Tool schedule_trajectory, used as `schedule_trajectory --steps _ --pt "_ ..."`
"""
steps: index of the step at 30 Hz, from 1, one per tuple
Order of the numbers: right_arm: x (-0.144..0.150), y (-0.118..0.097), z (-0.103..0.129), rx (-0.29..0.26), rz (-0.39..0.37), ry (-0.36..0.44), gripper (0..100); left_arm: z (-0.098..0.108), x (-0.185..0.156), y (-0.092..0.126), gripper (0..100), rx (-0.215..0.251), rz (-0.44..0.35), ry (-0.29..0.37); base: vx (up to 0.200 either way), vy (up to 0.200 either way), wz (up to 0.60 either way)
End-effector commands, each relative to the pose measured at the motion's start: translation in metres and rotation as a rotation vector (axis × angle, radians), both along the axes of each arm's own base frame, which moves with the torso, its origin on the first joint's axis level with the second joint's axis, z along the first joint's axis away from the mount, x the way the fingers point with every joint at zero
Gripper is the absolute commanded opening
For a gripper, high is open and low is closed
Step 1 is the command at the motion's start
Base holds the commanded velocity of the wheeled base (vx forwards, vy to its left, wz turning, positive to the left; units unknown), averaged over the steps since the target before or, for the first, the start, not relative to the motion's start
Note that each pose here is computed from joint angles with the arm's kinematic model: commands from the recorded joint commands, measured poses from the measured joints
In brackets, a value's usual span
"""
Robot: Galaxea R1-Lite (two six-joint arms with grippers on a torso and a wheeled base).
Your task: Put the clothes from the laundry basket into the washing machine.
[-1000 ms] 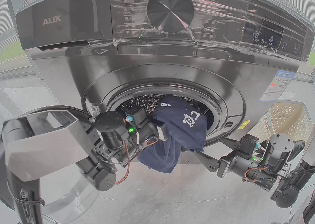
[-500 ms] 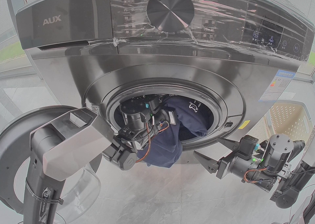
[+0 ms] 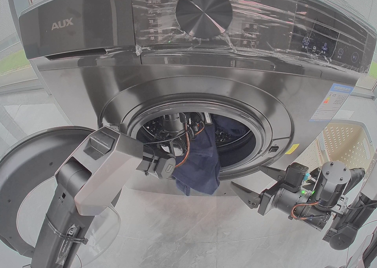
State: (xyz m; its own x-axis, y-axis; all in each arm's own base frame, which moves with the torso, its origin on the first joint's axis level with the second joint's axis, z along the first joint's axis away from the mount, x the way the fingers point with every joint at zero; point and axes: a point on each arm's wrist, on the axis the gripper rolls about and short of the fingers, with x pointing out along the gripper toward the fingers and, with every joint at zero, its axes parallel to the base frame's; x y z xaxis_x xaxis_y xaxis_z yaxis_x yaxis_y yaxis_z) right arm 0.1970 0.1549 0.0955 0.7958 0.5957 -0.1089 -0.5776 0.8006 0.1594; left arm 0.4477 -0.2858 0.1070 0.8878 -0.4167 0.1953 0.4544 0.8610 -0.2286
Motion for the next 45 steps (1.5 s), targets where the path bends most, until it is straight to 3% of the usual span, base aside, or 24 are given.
schedule_trajectory --steps 1,7,8,10,14,17,21,25,30,31,32,34,40,41,42,45 --pt "0.000 0.001 -0.001 -0.002 0.003 0.004 100 -0.007 0.019 0.005 0 -0.024 0.073 0.006 0.000 0.000 0.00" --pt "0.000 0.001 -0.002 -0.005 0.003 0.007 100 -0.003 0.024 0.015 0 -0.046 0.100 0.015 0.000 0.000 0.00" --pt "0.000 0.001 -0.003 -0.006 0.003 0.008 100 -0.002 0.024 0.016 100 -0.049 0.107 0.018 0.000 0.000 0.00" --pt "0.000 0.001 -0.003 -0.008 0.003 0.011 100 -0.005 0.023 0.018 100 -0.059 0.126 0.060 0.000 0.000 0.00" --pt "0.000 0.002 -0.004 -0.007 0.006 0.012 100 0.000 0.005 0.021 100 -0.051 0.129 0.255 0.000 0.000 0.00" --pt "0.000 0.003 -0.004 -0.008 0.009 0.011 100 0.002 -0.009 0.016 100 -0.049 0.112 0.343 0.000 0.000 0.00" --pt "0.000 0.004 -0.004 -0.008 0.012 0.011 100 -0.003 -0.027 0.010 100 0.005 0.080 0.403 0.000 0.000 0.00" --pt "0.000 0.004 -0.005 -0.011 0.012 0.016 100 -0.023 -0.049 0.003 100 0.104 0.015 0.502 0.000 0.000 0.00" --pt "0.000 0.004 -0.006 -0.012 0.014 0.018 100 -0.048 -0.060 0.006 100 0.217 -0.021 0.546 0.000 0.000 0.00" --pt "0.000 0.005 -0.006 -0.012 0.015 0.018 100 -0.048 -0.060 0.006 100 0.220 -0.021 0.544 0.000 0.000 0.00" --pt "0.000 0.005 -0.006 -0.013 0.017 0.019 100 -0.058 -0.062 0.010 100 0.275 -0.019 0.553 0.000 0.000 0.00" --pt "0.000 0.006 -0.006 -0.013 0.017 0.019 100 -0.067 -0.062 0.012 100 0.321 -0.026 0.556 0.000 0.000 0.00" --pt "0.000 0.005 -0.006 -0.013 0.017 0.019 100 -0.078 -0.058 0.013 100 0.357 -0.026 0.561 0.000 0.000 0.00" --pt "0.000 0.005 -0.006 -0.013 0.017 0.019 100 -0.078 -0.058 0.013 0 0.357 -0.026 0.561 0.000 0.000 0.00" --pt "0.000 0.005 -0.006 -0.013 0.017 0.019 100 -0.082 -0.058 0.013 0 0.375 -0.031 0.561 0.000 0.000 0.00" --pt "0.000 0.006 -0.006 -0.012 0.017 0.018 100 -0.080 -0.055 0.010 0 0.368 -0.035 0.546 0.000 0.000 0.00"
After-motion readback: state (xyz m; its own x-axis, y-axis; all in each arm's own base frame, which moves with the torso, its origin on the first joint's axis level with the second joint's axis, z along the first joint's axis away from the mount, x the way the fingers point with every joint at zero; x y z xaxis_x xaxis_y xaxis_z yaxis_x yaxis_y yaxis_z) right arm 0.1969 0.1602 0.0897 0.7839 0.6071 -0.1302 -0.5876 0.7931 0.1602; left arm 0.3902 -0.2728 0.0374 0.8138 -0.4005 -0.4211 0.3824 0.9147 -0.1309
